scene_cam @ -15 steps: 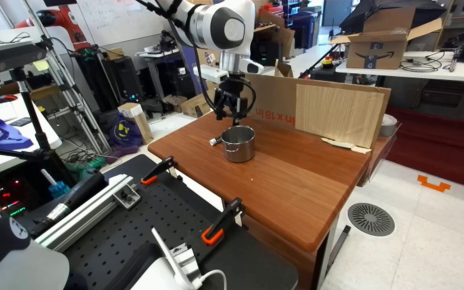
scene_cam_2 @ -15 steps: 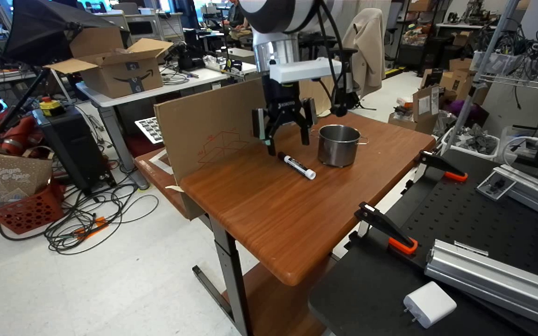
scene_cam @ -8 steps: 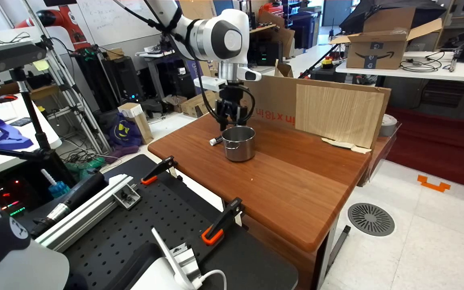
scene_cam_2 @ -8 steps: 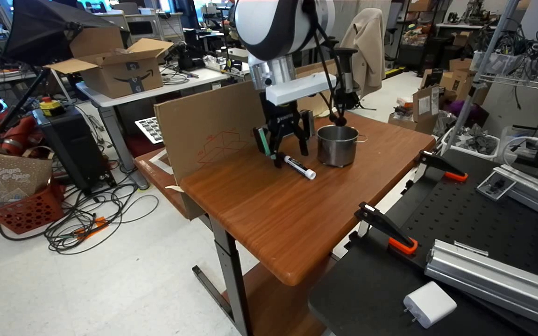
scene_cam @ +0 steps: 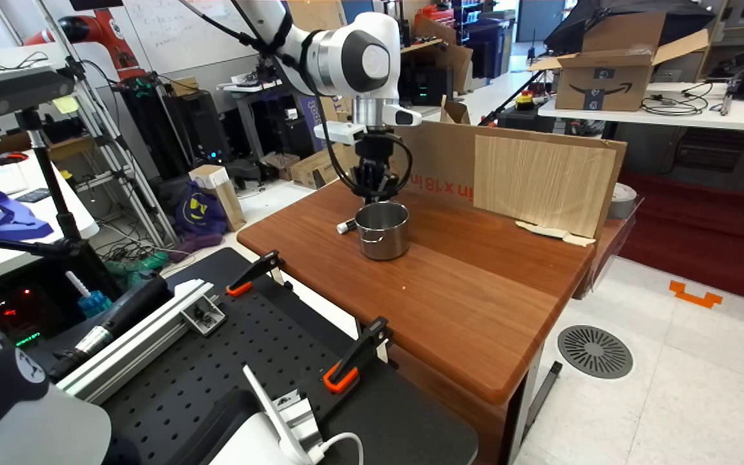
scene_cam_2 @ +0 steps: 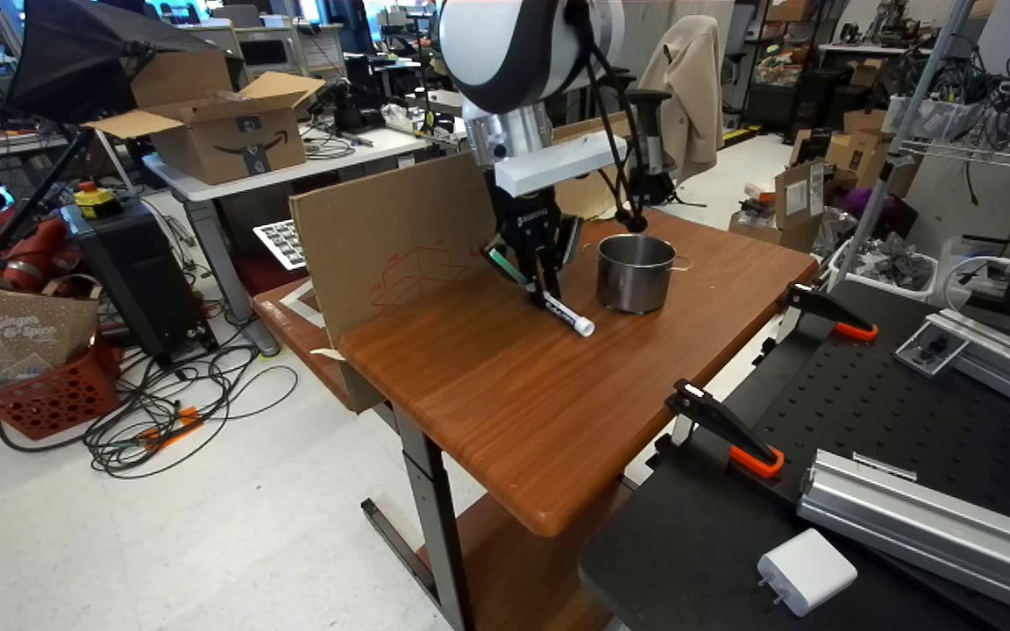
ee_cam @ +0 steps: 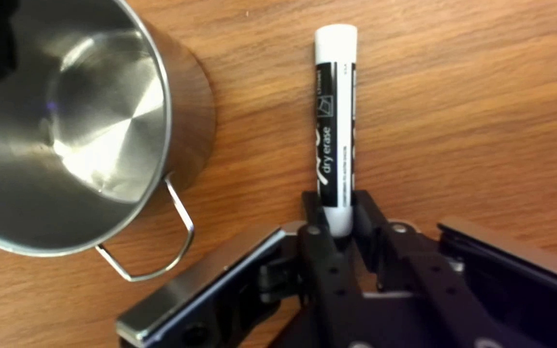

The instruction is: Put the marker in the pot

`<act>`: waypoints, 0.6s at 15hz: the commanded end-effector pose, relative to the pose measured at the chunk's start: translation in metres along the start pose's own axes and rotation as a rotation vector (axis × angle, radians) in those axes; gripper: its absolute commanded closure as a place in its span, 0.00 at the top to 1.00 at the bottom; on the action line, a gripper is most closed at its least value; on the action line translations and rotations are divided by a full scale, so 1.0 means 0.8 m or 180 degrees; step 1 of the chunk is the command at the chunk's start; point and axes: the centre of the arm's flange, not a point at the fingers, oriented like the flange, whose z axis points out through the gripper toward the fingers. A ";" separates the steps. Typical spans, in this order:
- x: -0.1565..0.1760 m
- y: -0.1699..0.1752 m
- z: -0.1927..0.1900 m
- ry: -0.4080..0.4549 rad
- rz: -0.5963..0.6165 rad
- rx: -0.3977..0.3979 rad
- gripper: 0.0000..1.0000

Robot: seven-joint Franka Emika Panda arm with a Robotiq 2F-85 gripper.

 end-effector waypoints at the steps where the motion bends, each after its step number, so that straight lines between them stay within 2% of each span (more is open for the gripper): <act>1: 0.010 -0.002 0.003 0.0043 0.0030 -0.0093 0.03; 4: 0.009 0.000 -0.002 0.0056 0.0026 -0.0083 0.05; 9: -0.013 0.012 -0.039 0.0275 0.0044 0.0008 0.05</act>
